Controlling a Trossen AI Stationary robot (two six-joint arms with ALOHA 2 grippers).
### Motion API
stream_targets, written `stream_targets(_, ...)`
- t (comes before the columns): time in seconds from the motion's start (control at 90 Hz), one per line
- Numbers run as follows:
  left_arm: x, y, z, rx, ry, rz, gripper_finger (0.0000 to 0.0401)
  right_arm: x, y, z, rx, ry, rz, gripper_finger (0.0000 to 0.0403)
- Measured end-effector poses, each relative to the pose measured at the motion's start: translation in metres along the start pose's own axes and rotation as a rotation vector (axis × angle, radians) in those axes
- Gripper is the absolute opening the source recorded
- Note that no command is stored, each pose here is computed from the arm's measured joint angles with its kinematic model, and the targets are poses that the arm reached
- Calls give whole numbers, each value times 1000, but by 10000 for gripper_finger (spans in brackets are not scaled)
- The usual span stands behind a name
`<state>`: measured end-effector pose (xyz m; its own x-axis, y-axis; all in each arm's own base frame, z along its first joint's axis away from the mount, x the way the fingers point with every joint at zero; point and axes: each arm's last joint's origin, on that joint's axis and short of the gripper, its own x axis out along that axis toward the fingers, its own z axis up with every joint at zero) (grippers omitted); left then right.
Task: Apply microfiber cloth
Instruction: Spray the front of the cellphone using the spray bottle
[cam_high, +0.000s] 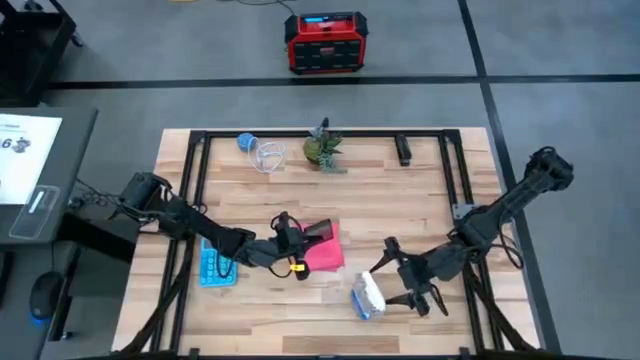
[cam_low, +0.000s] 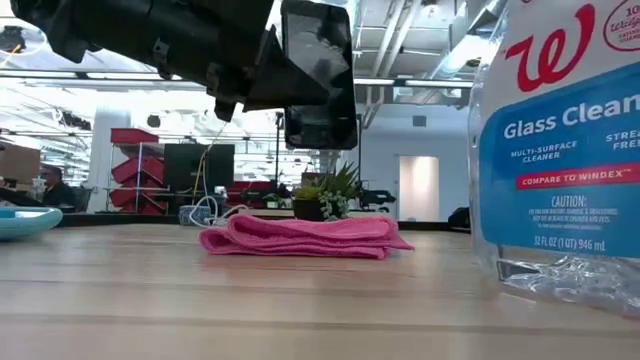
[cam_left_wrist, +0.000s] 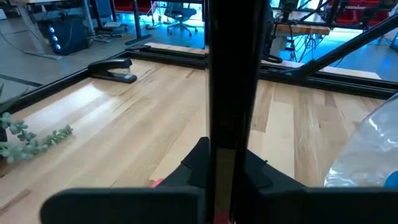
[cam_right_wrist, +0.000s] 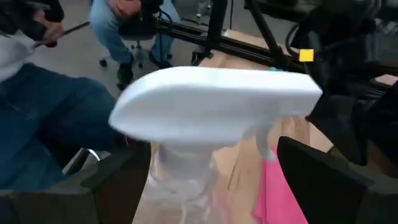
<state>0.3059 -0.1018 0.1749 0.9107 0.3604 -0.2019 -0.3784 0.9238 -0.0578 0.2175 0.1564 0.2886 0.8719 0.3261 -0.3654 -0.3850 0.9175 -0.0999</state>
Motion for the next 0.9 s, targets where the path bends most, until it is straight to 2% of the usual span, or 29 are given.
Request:
stream_targets(0.189, 0, 0, 0, 1, 0, 0, 9, 12, -1, -6, 24, 31, -15, 358)
stream_targets(0.311, 0, 0, 0, 2, 1, 1, 9, 17, -1, -7, -24, 30, -18, 368)
stream_targets(0.667, 0, -1, 3, -25, -24, -6, 9, 18, 0, -4, -48, -3, -7, 370)
stream_targets(0.778, 4, -4, 12, -63, -42, -3, 9, 18, 0, -2, -42, -25, -8, 370)
stream_targets(0.9, 12, -15, 34, -41, -38, 7, 9, 18, -1, -2, -40, -29, -10, 370)
